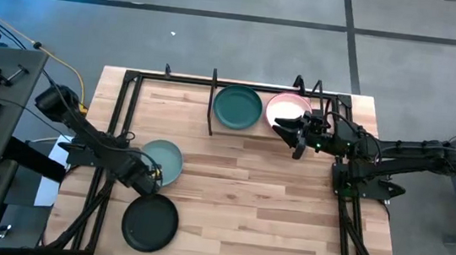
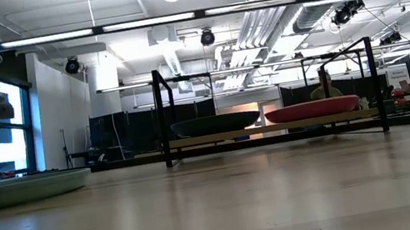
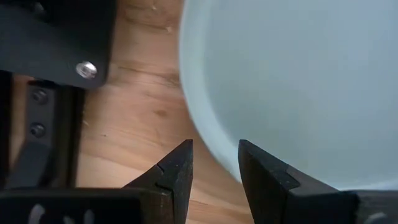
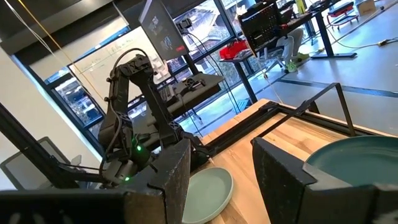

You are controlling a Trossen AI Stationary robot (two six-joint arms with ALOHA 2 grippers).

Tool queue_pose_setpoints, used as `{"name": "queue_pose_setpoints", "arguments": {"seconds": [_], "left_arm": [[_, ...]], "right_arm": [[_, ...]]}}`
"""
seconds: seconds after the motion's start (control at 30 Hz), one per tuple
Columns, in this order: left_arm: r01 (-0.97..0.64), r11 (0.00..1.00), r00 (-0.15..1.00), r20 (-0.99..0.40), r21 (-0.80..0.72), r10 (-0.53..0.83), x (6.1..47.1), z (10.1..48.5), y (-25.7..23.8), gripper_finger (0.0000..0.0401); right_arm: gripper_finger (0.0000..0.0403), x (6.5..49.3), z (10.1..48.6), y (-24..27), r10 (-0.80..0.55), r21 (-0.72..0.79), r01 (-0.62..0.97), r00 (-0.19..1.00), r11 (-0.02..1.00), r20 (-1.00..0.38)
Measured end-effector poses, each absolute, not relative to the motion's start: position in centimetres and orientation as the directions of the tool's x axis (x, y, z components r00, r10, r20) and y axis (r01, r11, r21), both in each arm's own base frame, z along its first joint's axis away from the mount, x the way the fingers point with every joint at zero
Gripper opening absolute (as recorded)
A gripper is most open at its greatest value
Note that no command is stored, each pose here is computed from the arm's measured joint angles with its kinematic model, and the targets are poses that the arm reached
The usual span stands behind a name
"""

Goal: Place and stack plates onto a shelf
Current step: Stack the gray plate on top of the dark blue plate

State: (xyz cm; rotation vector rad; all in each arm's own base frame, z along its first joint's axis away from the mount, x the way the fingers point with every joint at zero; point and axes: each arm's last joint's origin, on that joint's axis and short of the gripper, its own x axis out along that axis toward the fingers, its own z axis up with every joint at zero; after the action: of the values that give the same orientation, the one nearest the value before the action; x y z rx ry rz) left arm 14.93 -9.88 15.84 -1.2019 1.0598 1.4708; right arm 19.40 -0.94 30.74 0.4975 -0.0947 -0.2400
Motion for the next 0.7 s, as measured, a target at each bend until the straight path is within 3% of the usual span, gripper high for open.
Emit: {"name": "queue_pose_setpoints", "arguments": {"seconds": [0.7], "left_arm": [[-0.979,-0.191,-0.098,-0.985,0.070,0.141,16.2,13.9,-10.6,0.0109]], "right_arm": [[0.0156,19.4,30.7,-0.9,-0.251,0.482,0.207,0.968,0.851,0.026]]}}
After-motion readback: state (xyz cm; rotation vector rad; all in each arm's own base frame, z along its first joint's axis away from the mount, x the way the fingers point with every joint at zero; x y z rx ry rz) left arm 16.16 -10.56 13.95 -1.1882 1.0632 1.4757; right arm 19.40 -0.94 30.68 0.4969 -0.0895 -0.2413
